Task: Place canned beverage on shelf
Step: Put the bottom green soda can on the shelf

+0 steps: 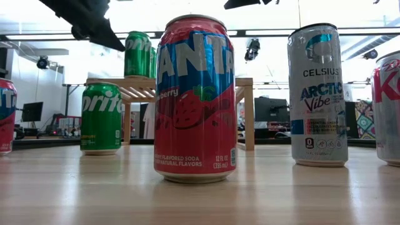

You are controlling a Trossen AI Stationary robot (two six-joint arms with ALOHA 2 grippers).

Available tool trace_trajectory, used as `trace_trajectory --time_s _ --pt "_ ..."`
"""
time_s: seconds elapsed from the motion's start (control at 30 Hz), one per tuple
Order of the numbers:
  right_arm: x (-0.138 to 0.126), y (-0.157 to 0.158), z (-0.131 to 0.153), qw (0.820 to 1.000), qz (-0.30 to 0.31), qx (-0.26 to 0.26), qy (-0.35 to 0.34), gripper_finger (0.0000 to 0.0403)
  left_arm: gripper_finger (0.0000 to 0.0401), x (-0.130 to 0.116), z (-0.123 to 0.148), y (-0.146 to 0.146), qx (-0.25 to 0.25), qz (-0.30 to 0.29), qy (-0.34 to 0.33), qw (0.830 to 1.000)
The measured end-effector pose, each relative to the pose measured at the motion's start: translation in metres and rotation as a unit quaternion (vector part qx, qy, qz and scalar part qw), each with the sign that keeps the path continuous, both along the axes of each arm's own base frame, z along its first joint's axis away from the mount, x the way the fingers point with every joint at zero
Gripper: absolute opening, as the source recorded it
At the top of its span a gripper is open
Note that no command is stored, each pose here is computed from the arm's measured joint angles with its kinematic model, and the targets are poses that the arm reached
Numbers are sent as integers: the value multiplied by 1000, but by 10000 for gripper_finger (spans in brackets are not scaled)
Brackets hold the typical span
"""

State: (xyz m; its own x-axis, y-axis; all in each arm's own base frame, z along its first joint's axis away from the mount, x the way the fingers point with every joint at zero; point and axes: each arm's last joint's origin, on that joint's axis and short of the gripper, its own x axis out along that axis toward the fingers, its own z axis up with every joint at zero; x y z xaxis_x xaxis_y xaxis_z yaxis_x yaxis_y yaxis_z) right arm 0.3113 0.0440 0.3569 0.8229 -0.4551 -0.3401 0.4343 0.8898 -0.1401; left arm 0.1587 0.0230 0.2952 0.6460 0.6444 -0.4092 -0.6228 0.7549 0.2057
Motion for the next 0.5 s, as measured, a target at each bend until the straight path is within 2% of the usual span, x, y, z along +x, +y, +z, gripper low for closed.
trace_trajectory --time_s 0.5 --pt "-1 0 -3 1000 -5 9 5 384 0 3 -2 1 9 19 7 1000"
